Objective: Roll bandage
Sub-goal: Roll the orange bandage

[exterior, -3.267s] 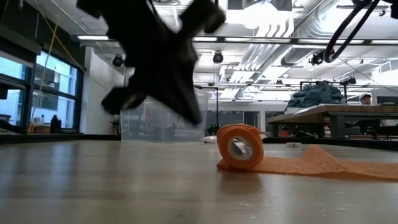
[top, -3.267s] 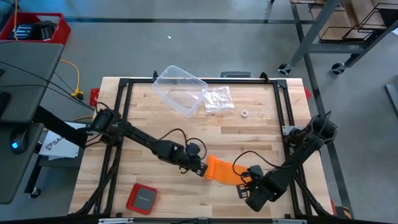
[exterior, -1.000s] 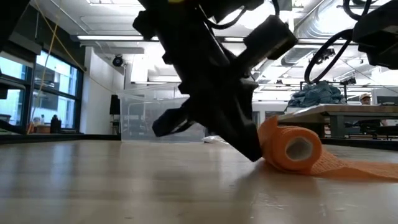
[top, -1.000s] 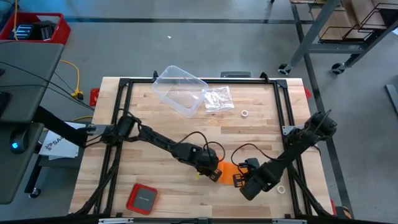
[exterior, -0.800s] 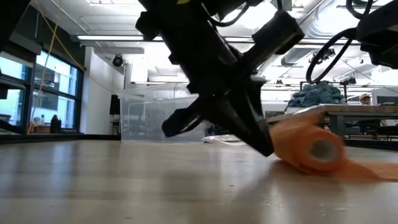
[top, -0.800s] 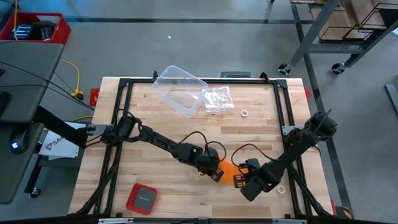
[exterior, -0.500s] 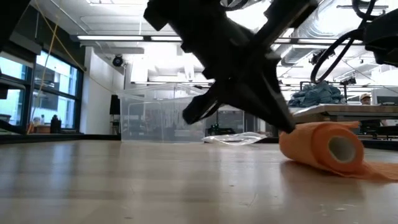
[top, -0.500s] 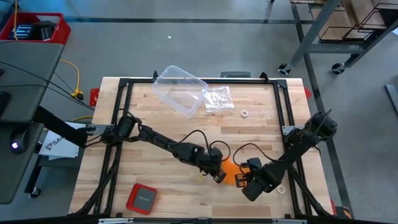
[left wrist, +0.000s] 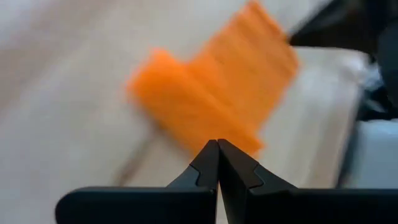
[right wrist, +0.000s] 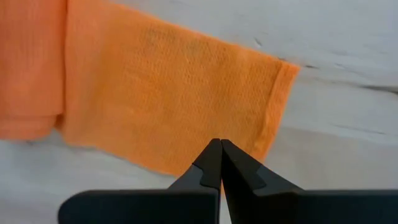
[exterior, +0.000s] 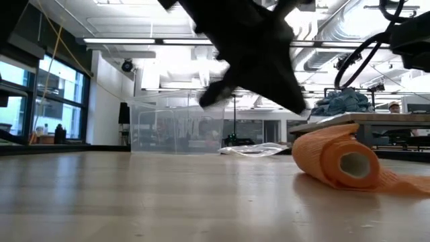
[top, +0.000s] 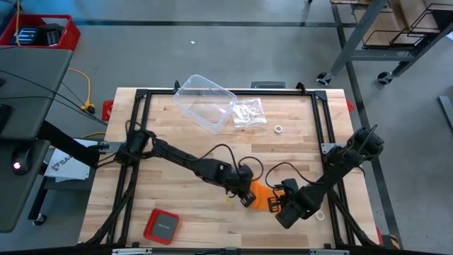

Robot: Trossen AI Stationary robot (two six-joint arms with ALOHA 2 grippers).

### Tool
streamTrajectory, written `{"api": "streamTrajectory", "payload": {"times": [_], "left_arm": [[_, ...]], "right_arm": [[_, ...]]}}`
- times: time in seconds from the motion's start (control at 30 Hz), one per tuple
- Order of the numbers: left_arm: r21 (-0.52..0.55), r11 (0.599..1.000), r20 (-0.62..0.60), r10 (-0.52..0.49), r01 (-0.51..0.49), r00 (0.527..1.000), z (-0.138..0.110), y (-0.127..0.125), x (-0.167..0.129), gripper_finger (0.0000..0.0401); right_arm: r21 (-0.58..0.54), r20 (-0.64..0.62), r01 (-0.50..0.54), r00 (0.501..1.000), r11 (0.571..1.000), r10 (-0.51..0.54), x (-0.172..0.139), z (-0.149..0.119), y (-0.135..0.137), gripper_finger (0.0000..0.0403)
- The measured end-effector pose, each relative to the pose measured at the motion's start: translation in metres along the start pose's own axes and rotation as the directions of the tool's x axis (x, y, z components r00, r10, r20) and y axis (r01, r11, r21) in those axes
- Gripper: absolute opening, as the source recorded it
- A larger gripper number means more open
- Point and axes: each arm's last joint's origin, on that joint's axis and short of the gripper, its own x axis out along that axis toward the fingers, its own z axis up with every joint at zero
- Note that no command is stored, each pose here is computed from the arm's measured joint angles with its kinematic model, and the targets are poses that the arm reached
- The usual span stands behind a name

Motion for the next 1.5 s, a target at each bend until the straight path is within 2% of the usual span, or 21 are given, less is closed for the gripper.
{"api": "streamTrajectory", "payload": {"times": [0.1, 0.23, 0.47, 0.7, 0.87, 1.07, 1.17, 1.27, 1.33, 1.43, 1.5], "left_arm": [[-0.018, 0.991, 0.003, 0.132, -0.132, 0.991, 0.003, 0.012, -0.006, 0.0], [-0.07, 0.985, -0.074, 0.15, -0.155, 0.986, 0.008, 0.033, 0.016, 0.0], [-0.192, 0.977, -0.089, 0.077, -0.093, 0.993, 0.011, 0.041, 0.04, 0.0], [-0.2, 0.979, -0.032, 0.032, -0.038, 0.999, 0.016, 0.036, 0.04, 0.0], [-0.21, 0.972, 0.044, -0.102, 0.109, 0.994, 0.02, 0.02, 0.038, 0.0], [-0.202, 0.955, 0.054, -0.211, 0.218, 0.976, 0.0, -0.003, 0.045, 0.0], [-0.171, 0.945, 0.049, -0.275, 0.279, 0.96, -0.002, -0.009, 0.045, 0.0], [-0.179, 0.952, 0.035, -0.244, 0.247, 0.969, 0.007, -0.004, 0.035, 0.0], [-0.145, 0.962, 0.098, -0.218, 0.231, 0.971, 0.02, -0.004, 0.021, 0.0], [-0.079, 0.964, 0.187, -0.238, 0.256, 0.953, 0.04, -0.007, -0.004, 0.0], [-0.071, 0.969, 0.185, -0.221, 0.237, 0.957, 0.044, -0.004, -0.01, 0.0]], "right_arm": [[-0.001, -0.007, 0.005, 1.0, 1.0, -0.005, 0.0, -0.001, -0.001, 0.0], [-0.002, -0.008, 0.004, 1.0, 1.0, -0.004, 0.0, -0.002, -0.001, 0.0], [0.001, -0.009, 0.005, 1.0, 1.0, -0.005, 0.0, -0.002, -0.001, 0.0], [0.005, -0.011, 0.004, 1.0, 1.0, -0.004, -0.002, -0.001, -0.002, 0.0], [0.003, -0.027, -0.05, 0.998, 0.999, 0.05, -0.023, 0.003, -0.007, 0.0], [-0.027, 0.008, -0.07, 0.997, 0.997, 0.07, -0.059, 0.019, -0.028, 0.0], [-0.041, 0.042, -0.071, 0.996, 0.997, 0.073, -0.074, 0.03, -0.04, 0.0], [-0.044, 0.05, -0.065, 0.996, 0.997, 0.068, -0.084, 0.038, -0.048, 0.0], [-0.046, 0.056, -0.057, 0.997, 0.997, 0.06, -0.087, 0.041, -0.051, 0.0], [-0.047, 0.064, -0.058, 0.996, 0.997, 0.061, -0.087, 0.041, -0.052, 0.0], [-0.047, 0.066, -0.055, 0.996, 0.997, 0.058, -0.086, 0.04, -0.051, 0.0]]}}
